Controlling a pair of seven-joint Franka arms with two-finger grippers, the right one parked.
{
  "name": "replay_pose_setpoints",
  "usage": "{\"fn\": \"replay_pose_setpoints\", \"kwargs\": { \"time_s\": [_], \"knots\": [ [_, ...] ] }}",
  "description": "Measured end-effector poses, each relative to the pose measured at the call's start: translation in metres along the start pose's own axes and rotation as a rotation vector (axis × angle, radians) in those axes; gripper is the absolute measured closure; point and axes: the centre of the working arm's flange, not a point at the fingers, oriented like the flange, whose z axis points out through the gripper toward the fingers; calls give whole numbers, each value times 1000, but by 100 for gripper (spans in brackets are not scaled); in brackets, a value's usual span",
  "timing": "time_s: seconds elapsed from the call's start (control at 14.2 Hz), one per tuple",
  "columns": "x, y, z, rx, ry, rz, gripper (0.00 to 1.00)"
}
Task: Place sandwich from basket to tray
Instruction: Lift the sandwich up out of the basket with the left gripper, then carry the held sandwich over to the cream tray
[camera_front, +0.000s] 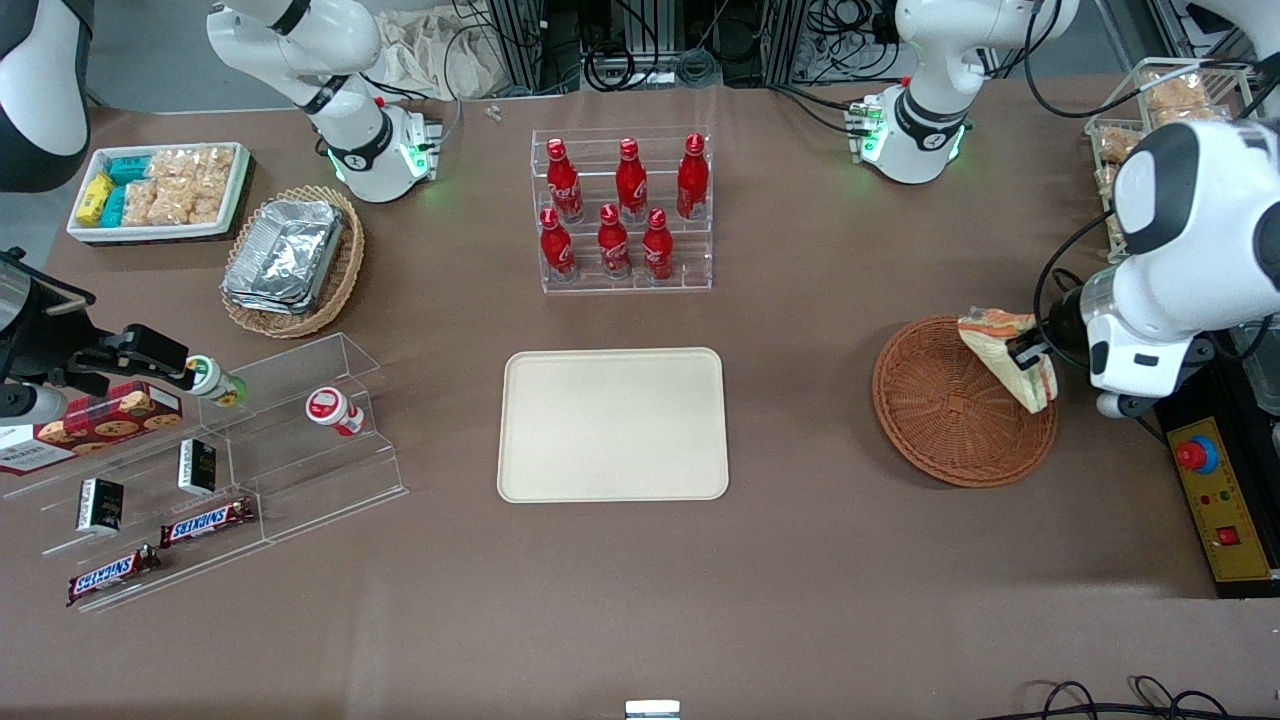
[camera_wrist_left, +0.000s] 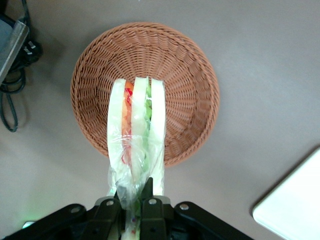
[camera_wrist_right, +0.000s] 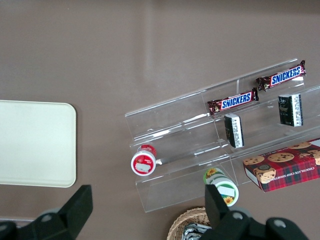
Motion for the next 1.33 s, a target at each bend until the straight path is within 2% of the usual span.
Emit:
{"fn": "replay_pose_setpoints", "kwargs": {
  "time_s": [0.42,0.77,1.05,1.33],
  "knots": [
    [-71,95,-12,-10,-5,105,86],
    [-105,151,-6,-29,-17,212,86],
    [-138,197,15,-31,45,325,86],
    [-143,242,58,-122,61,363,86]
  ]
}}
